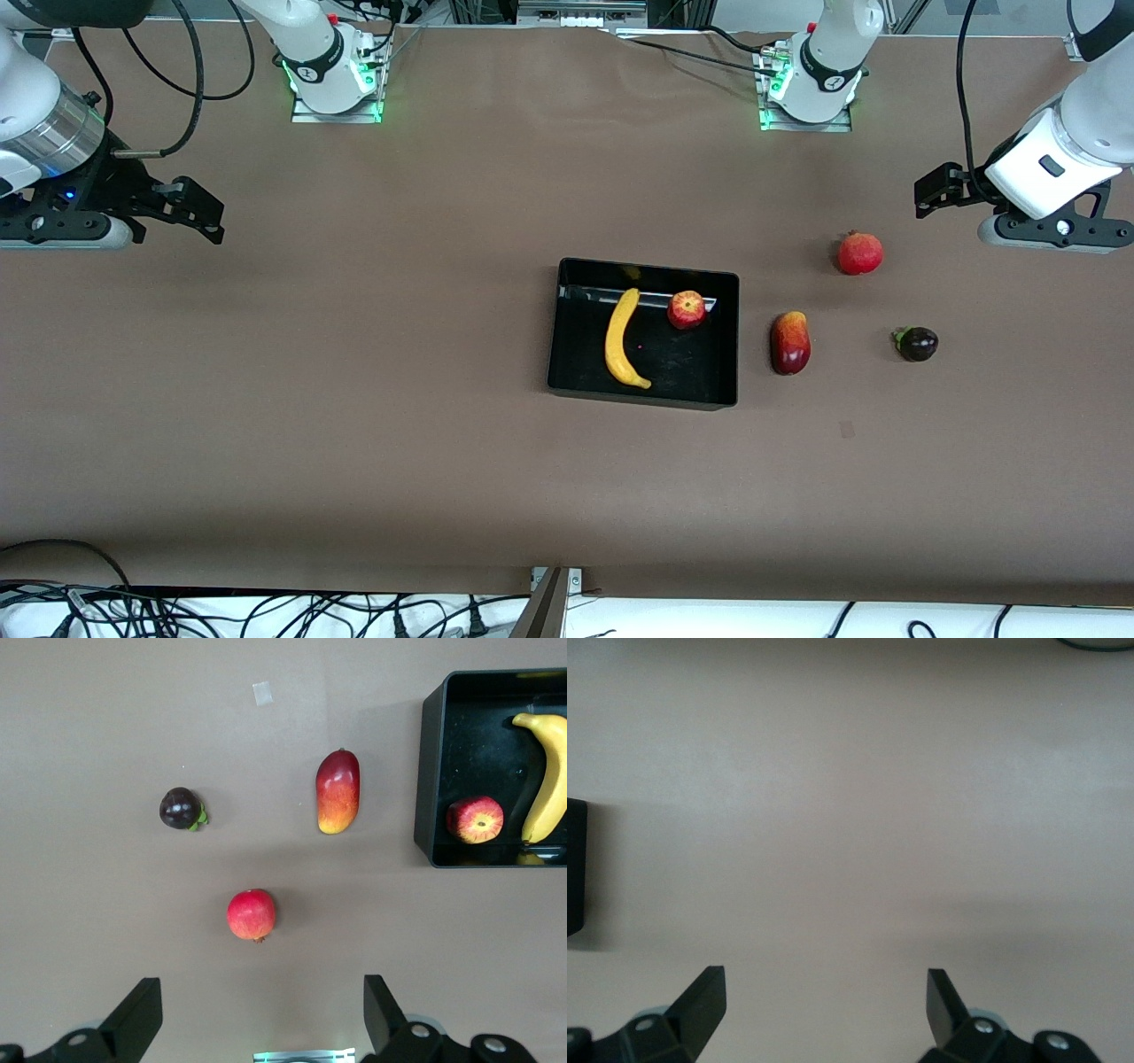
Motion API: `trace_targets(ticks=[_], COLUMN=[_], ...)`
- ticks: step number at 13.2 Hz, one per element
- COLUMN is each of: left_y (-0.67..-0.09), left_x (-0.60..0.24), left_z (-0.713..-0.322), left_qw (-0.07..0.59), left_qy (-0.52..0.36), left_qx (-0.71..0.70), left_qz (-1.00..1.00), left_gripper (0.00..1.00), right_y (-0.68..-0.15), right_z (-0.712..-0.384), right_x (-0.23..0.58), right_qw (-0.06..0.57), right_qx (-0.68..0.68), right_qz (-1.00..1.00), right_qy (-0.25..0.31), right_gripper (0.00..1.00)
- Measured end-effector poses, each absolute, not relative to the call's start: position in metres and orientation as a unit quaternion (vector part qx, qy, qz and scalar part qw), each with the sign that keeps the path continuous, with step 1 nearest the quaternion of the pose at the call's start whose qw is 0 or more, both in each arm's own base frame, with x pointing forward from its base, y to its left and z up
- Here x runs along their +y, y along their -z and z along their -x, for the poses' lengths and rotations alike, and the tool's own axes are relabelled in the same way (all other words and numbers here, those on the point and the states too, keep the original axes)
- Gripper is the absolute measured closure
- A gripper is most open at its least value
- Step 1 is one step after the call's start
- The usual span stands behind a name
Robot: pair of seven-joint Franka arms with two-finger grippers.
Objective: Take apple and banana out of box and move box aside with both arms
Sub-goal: 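Move the left gripper toward the red apple in the black tray, then lower the left gripper and grasp the red apple in the tray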
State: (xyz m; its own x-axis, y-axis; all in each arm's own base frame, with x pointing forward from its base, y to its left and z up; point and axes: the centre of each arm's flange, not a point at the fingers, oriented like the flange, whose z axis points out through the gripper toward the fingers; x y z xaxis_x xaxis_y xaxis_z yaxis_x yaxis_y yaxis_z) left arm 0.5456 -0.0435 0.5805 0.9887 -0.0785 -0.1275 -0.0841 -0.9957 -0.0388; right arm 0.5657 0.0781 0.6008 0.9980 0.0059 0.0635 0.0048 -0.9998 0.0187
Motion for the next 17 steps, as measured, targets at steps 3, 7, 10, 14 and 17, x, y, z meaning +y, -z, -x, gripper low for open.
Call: trace_targets(ticks=[3,7,10,14,17], left_y=[-0.584,-0.577,-0.57,-0.516,-0.427], left_x=[-0.043,-0.045,-0.054,-0.135,-0.24], left_z=[-0.553,-0.561,-0.574,-0.588,-0.599], left_qw=[0.02,0.019,0.016,0.021,0.028], left_qy=[-0.057,-0.062,-0.066,-0.099,-0.097], left_qx=[0.041,0.042,0.05,0.05,-0.001], left_qz=[0.997,0.997,0.996,0.994,0.995], left_gripper=[0.0,0.0,0.0,0.0,0.0], right_y=[-0.601,-0.601,-0.601,-0.601,-0.601], right_z=[-0.566,-0.566,-0.566,-0.566,-0.567], right_x=[0.078,0.078,0.078,0.079,0.079], right_qw=[0.009,0.009,0.009,0.009,0.009], right_qx=[0.003,0.003,0.003,0.003,0.003], right_qz=[-0.999,-0.999,-0.999,-0.999,-0.999], right_qy=[-0.032,-0.032,-0.033,-0.033,-0.035], right_gripper=[0.0,0.0,0.0,0.0,0.0])
